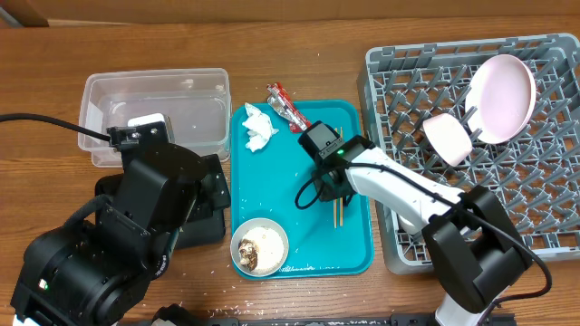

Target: Sort waste into correct bins and load items into the dishwasher

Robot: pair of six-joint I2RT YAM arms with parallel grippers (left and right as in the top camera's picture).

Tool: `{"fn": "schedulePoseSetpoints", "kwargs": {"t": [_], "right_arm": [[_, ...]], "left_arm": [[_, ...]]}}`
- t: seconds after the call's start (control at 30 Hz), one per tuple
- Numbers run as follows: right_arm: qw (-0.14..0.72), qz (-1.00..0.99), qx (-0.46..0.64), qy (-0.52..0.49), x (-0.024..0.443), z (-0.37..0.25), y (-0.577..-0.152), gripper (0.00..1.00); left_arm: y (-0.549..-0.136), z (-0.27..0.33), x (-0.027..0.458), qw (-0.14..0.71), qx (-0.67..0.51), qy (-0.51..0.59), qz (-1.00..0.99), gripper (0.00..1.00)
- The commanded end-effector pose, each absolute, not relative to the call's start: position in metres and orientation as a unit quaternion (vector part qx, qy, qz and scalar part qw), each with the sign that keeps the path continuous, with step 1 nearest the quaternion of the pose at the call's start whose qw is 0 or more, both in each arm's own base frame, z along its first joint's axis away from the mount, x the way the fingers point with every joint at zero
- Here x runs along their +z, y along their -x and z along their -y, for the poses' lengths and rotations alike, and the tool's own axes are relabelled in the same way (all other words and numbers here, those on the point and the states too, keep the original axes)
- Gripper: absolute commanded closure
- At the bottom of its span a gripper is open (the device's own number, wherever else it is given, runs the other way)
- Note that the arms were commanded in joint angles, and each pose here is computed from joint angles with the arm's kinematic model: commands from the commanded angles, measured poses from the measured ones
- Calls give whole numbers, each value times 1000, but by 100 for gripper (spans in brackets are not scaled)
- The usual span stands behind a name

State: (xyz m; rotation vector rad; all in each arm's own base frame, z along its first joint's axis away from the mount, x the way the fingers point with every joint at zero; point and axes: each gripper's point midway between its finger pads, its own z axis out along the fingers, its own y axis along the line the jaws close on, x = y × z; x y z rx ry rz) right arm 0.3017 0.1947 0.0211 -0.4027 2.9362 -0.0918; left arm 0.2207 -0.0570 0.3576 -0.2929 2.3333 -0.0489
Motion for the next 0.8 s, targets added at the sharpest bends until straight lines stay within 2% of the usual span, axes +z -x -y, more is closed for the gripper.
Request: {"fn": "schedulePoseSetpoints", "kwargs": {"t": [0.0,0.2,0.27,0.57,0.77], "right_arm": [[102,-985,-40,135,27,-187,-306,67],[94,-986,-1,138,31,-202,-305,67],[90,-986,12,139,29,-206,-302,71],[76,-988,-19,133,6,-192,-302,75],[99,-982,-18,160,26,-199,-309,76]], "left_arm": [[-222,55,359,390,-14,121,-913,0],[-222,55,359,390,-14,121,-913,0],[-222,55,359,390,-14,121,-913,0],[-222,55,359,390,-14,121,-913,0],[-222,55,359,390,-14,121,-913,0]]}}
